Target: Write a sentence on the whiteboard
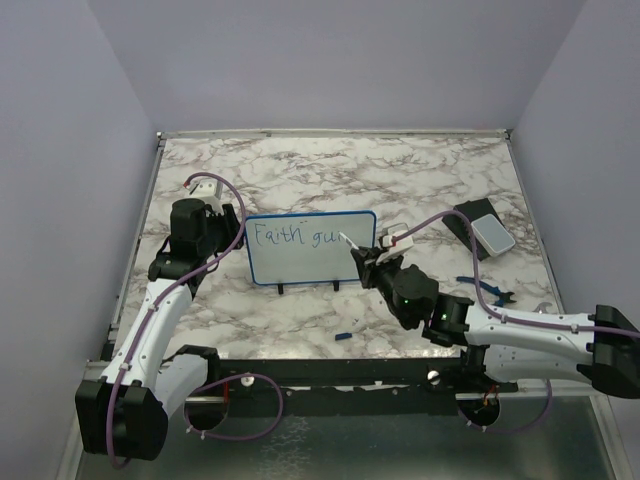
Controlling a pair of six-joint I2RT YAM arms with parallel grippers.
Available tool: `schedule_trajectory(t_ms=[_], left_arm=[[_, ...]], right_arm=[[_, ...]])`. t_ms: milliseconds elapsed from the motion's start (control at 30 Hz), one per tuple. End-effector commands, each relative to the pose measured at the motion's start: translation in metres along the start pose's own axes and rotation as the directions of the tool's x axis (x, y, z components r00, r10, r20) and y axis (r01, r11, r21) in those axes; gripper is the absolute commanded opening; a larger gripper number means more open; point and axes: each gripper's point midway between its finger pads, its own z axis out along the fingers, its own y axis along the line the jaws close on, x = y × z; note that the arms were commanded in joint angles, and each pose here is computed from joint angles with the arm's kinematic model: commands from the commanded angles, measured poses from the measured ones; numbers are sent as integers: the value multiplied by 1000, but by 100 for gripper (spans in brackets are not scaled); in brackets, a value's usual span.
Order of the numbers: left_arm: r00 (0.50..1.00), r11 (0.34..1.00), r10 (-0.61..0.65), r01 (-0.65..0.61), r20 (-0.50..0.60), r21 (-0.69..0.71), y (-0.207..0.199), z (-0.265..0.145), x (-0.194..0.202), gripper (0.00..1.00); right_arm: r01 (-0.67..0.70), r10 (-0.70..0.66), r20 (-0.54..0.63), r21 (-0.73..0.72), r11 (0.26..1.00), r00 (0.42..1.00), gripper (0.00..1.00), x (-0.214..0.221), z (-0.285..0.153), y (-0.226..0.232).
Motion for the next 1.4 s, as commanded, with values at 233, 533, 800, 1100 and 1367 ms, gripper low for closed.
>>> schedule_trajectory(t_ms=[233,533,800,1100,1367], left_arm=[[1000,999,0,0,9,41,-8,-2,1,46],[1000,999,0,0,10,41,-8,-2,1,46],[1000,999,-1,0,9,41,-8,-2,1,46],[1000,999,-1,1,12,41,-8,-3,0,46],[1000,999,0,0,11,43,-8,-3,0,46]], right_arm=[[19,-21,34,64,998,999,1,-7,10,-6],[26,-28,32,80,996,999,1,-2,12,-8],[35,-37,21,111,993,999,1,3,16,-13],[35,-35,41,5,999,999,1,-7,6,-4],[29,-28,-19,65,997,999,0,7,-4,-22]])
